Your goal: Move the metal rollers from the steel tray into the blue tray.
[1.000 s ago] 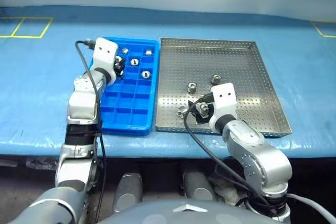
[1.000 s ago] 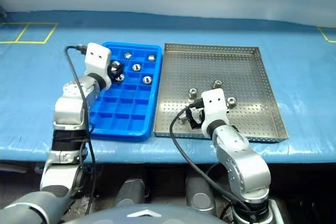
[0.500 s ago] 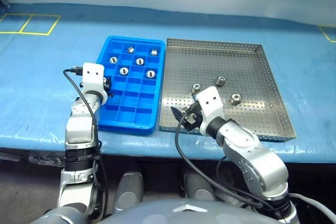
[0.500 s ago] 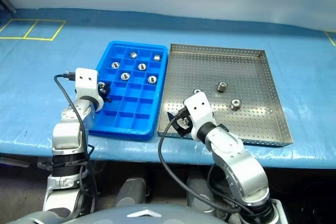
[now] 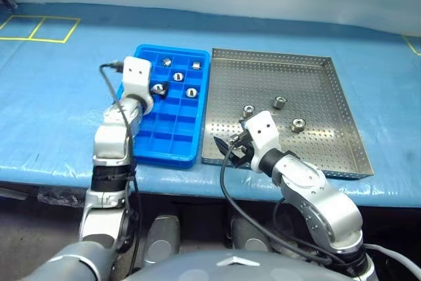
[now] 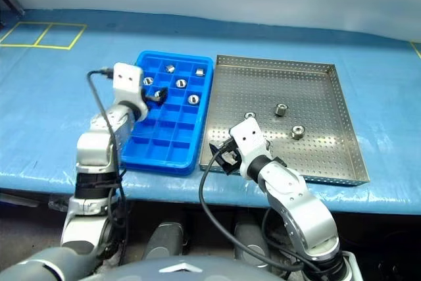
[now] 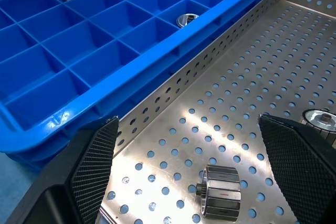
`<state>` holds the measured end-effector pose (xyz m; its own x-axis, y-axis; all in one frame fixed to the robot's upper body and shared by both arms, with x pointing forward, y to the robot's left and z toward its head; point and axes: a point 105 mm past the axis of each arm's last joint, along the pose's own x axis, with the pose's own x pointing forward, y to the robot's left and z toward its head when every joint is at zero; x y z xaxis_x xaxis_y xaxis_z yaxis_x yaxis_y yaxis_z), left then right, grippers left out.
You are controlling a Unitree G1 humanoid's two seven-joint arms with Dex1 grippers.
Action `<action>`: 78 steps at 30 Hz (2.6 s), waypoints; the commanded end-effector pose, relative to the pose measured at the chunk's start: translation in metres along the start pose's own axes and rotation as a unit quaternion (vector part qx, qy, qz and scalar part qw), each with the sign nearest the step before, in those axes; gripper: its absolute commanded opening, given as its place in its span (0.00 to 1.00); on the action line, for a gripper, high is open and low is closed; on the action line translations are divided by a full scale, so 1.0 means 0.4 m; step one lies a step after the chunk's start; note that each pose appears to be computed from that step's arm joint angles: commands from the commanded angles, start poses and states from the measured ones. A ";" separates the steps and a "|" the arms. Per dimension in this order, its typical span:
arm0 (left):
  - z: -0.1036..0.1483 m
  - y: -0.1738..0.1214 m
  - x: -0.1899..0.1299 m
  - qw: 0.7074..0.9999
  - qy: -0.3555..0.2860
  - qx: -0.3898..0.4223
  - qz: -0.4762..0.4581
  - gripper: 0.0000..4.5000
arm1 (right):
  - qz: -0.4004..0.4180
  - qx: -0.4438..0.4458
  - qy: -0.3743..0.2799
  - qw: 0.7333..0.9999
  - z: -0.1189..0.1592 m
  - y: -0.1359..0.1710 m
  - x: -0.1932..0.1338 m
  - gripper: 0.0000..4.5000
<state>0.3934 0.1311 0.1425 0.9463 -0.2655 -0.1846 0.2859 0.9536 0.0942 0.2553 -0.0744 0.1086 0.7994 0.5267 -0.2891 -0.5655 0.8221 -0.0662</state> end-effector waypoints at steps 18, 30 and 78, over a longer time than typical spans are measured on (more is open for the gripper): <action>-0.037 -0.434 0.115 0.917 0.098 0.121 -0.367 0.99 | -0.150 0.008 0.006 0.989 -0.029 -0.085 -0.086 1.00; -0.118 -0.378 0.148 0.939 0.153 0.124 -0.281 0.88 | -0.156 0.008 0.010 0.988 -0.033 -0.085 -0.086 1.00; -0.144 0.035 -0.189 0.990 0.111 -0.050 0.075 0.57 | 0.085 -0.093 -0.060 0.990 0.068 0.086 0.079 1.00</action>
<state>0.3145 0.1800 0.0886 0.9017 -0.0574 -0.4286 0.0867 0.9950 0.0492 0.2697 -0.0256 0.1136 0.6994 0.6746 -0.2363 -0.7141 0.6734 -0.1913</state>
